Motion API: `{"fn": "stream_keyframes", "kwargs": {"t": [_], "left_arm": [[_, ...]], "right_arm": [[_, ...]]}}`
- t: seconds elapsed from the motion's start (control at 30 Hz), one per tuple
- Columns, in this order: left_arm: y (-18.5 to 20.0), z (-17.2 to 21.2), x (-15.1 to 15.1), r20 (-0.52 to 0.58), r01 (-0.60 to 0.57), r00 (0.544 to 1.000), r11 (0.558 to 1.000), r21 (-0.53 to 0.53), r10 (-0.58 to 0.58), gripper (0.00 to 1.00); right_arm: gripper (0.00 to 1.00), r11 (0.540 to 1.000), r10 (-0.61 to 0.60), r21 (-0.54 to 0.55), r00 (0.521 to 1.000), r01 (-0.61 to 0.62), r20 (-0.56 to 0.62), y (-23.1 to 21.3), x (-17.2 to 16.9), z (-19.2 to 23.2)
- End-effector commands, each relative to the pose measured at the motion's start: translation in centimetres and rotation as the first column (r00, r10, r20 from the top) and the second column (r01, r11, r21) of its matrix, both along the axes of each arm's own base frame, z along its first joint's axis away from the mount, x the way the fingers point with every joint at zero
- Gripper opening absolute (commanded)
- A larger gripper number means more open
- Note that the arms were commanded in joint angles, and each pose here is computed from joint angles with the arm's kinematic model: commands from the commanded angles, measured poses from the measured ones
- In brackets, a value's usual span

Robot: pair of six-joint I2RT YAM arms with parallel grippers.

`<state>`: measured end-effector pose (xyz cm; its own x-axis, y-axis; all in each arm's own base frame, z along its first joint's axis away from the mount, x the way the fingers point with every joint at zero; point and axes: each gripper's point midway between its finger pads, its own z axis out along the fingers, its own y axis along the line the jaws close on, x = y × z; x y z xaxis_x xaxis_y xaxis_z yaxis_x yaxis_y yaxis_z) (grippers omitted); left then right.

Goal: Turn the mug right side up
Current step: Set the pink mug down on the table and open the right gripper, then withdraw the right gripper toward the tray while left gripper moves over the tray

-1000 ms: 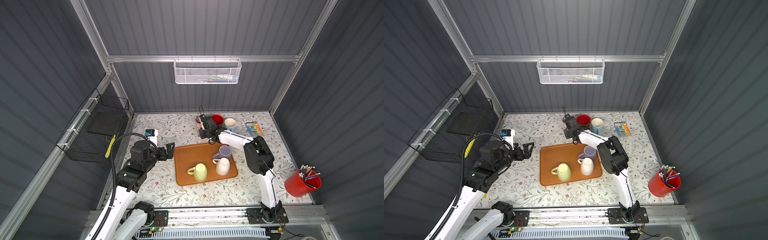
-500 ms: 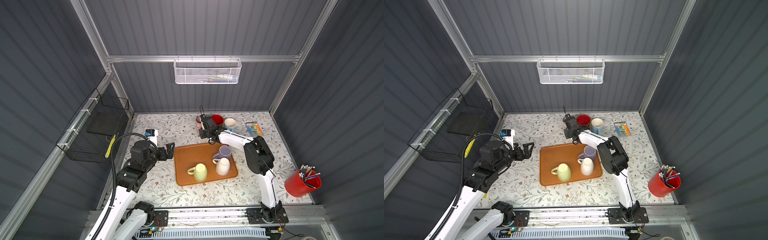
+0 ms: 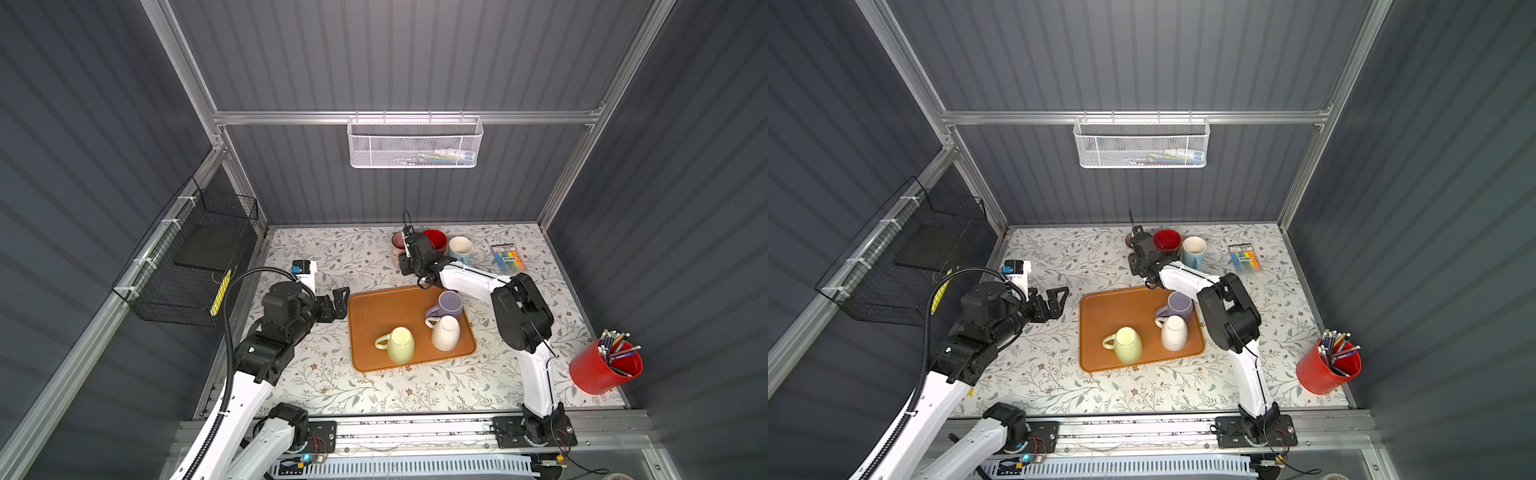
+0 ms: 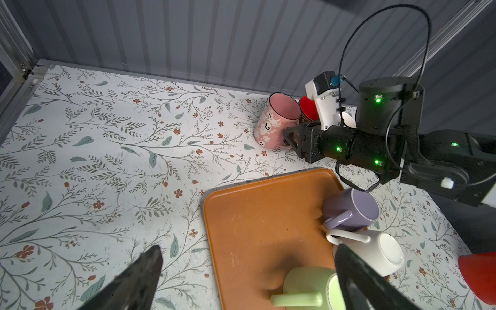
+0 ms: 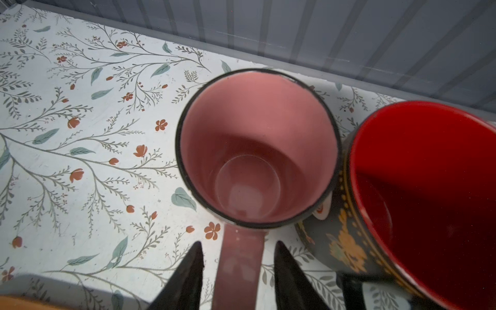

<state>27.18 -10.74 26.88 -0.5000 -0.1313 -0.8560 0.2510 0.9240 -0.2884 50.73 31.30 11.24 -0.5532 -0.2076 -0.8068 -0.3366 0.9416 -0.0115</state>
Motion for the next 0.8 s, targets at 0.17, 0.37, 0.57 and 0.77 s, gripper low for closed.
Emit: {"fn": "stream_keyframes", "kwargs": {"t": [0.17,0.37,0.57,0.77], "left_arm": [[-0.1,-0.9,0.1,-0.026,0.015,1.000,0.999,0.032,-0.014,1.00],[-1.2,-0.9,0.3,-0.063,0.077,0.995,0.996,0.041,-0.075,0.99],[-3.0,-0.7,0.3,-0.145,0.181,0.974,0.983,0.035,-0.175,0.97],[-3.8,-1.6,-0.3,-0.225,0.228,0.950,0.973,0.032,-0.215,0.93]], "right_arm": [[0.54,0.999,-0.009,0.033,0.999,0.008,0.049,-0.9,-1.2,3.5],[0.57,0.998,0.029,0.045,0.998,-0.031,0.059,-1.6,-3.1,5.5],[0.61,0.995,0.059,0.079,0.994,-0.067,0.089,-3.0,-6.1,8.6],[0.65,0.983,0.098,0.150,0.992,-0.110,0.082,-4.3,-10.1,10.5]]}}
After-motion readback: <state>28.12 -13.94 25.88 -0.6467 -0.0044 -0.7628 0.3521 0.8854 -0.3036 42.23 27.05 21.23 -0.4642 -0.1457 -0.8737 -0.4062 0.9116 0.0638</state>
